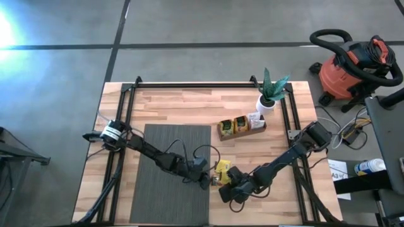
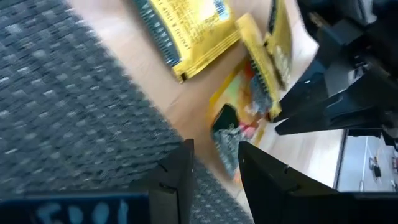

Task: Pick & Place Tea
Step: Put the orange tea bag into the left section of the wooden organizer

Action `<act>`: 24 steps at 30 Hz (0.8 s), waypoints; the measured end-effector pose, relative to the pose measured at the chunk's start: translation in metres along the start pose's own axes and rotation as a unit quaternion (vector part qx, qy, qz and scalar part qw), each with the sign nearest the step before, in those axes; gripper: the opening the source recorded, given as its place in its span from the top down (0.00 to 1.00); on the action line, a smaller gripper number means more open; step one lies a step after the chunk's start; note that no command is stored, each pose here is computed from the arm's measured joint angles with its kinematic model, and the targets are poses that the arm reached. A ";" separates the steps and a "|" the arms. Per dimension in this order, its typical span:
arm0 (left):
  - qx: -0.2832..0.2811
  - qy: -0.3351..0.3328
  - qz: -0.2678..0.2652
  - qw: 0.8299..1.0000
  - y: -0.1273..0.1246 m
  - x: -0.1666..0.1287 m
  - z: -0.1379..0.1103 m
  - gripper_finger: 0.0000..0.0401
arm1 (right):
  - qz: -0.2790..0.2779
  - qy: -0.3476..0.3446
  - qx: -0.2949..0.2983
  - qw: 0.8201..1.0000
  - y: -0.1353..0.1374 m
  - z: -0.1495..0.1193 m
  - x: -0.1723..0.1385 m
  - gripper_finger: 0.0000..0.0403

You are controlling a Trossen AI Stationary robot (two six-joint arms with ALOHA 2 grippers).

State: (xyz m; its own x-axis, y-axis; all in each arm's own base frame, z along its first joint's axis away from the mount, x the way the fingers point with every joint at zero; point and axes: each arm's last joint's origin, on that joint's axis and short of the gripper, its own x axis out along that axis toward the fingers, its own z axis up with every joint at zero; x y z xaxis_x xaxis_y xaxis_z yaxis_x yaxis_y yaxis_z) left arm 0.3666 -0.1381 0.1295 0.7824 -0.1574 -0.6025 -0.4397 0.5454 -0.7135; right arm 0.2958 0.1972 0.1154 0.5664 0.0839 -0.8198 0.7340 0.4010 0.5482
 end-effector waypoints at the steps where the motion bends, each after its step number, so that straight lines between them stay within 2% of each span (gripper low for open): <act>1: 0.003 -0.001 -0.002 1.000 -0.001 0.000 0.001 0.70 | 0.001 -0.001 0.000 1.000 0.000 0.000 0.000 0.87; 17: 0.016 -0.015 -0.005 1.000 -0.001 0.000 0.002 0.70 | 0.031 -0.024 0.001 0.999 0.006 0.016 0.006 0.87; 24: 0.037 -0.027 -0.030 0.998 -0.007 0.000 0.005 0.70 | 0.034 -0.027 0.004 0.999 0.007 0.020 0.006 0.87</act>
State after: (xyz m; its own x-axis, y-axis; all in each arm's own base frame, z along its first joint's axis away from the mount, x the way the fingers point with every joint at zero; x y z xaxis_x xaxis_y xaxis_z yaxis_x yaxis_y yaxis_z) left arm 0.3716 -0.1377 0.1360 0.8299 -0.1490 -0.5376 -0.3582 0.5966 -0.7182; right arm 0.3121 0.1827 0.1177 0.6349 0.0608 -0.7702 0.6954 0.3895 0.6039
